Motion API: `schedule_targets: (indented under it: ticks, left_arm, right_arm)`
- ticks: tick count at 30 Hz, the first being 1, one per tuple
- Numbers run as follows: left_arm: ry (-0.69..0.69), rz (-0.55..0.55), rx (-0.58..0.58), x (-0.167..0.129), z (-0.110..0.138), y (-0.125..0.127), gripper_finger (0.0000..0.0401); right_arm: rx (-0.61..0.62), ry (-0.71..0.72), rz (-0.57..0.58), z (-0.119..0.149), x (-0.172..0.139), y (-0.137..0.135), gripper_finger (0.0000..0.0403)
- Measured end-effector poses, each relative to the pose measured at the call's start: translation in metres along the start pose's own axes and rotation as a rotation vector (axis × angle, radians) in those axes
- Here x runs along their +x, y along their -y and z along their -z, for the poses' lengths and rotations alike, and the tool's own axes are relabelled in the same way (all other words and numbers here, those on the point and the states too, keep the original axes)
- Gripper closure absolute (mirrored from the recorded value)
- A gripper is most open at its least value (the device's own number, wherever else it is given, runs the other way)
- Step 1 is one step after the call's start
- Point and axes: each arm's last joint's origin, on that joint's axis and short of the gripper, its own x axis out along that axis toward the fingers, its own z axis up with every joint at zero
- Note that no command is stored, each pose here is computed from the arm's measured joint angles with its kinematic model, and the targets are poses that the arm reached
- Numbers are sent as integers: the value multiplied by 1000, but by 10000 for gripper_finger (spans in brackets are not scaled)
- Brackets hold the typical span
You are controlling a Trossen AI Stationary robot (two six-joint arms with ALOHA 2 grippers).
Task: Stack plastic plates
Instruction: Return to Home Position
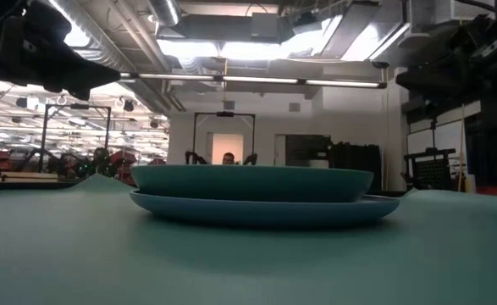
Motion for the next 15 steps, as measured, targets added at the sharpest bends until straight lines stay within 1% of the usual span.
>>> schedule_targets:
  ticks: [4,12,15]
  left_arm:
    - [10,-1,-8,-6,1,-1,396]
    - [-9,-4,-43,-6,3,-1,396]
    - [-16,-33,-44,-6,3,-2,396]
  right_arm:
    - [17,3,-33,0,-7,-1,393]
    - [18,-6,-2,2,-11,1,393]
    - [18,-6,1,2,-11,1,393]
